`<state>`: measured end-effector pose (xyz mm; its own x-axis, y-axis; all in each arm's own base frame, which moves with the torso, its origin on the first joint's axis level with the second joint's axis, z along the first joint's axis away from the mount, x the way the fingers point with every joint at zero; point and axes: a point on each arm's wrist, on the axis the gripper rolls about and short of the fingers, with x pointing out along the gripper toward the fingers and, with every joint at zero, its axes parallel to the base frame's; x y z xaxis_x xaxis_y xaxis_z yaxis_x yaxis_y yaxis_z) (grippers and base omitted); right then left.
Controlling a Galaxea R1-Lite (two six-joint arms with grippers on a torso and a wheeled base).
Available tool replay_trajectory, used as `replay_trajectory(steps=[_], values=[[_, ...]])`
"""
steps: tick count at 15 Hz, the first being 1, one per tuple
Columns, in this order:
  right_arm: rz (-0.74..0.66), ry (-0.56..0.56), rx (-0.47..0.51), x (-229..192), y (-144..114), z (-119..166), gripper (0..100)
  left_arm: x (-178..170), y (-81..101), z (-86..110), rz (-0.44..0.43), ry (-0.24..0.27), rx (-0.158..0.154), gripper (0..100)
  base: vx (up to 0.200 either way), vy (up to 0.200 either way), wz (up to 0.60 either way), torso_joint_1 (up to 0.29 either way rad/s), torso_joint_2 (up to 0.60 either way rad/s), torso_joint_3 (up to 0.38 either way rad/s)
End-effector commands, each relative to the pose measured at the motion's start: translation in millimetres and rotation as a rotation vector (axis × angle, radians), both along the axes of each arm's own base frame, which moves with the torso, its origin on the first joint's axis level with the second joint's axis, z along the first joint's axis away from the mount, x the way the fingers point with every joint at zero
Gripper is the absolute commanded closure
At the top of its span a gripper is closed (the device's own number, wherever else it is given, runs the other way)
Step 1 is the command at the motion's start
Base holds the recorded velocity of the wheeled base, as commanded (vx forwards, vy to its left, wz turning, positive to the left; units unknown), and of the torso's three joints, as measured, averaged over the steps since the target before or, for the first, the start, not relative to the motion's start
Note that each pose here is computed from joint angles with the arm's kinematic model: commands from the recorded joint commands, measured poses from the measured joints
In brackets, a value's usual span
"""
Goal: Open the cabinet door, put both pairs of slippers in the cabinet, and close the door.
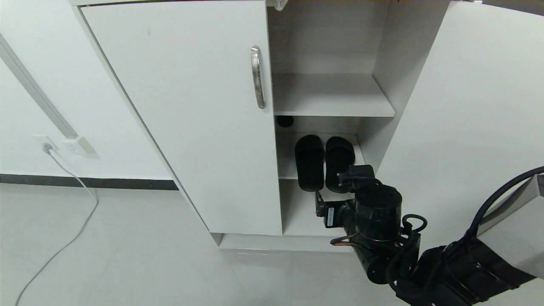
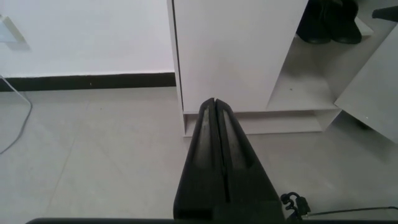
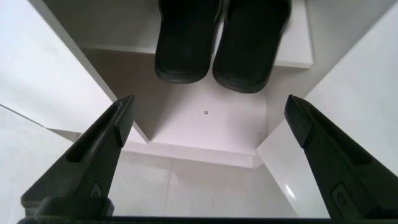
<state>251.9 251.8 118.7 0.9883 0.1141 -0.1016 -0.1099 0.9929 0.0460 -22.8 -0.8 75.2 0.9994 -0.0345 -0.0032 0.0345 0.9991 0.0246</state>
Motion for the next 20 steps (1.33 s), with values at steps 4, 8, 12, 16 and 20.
replay_trajectory(steps=[4, 8, 12, 16, 20], values=[[0.0, 0.0, -0.002, -2, -2, 1, 0, 0, 0.0, 0.0, 0.001, 0.001, 0.0, 100, 0.0, 0.0, 0.0, 0.0, 0.0, 0.194], [0.002, -0.001, -0.006, -9, -11, 7, 0, 0, 0.1, 0.0, 0.007, 0.0, 0.001, 100, 0.0, 0.0, 0.0, 0.004, 0.0, 0.205], [0.007, 0.014, -0.021, -12, -13, 2, 0, 0, 0.1, 0.0, 0.007, 0.001, -0.002, 100, 0.0, 0.0, 0.0, 0.001, 0.0, 0.198], [-0.001, 0.024, -0.031, -11, -17, -2, 0, 0, 0.1, 0.0, 0.007, 0.001, -0.002, 100, 0.0, 0.0, 0.0, 0.001, 0.0, 0.091], [0.005, 0.032, -0.059, -10, -19, -5, 0, 0, 0.1, 0.0, 0.007, 0.001, -0.002, 100, 0.0, 0.15, 0.0, 0.001, 0.0, 0.008]])
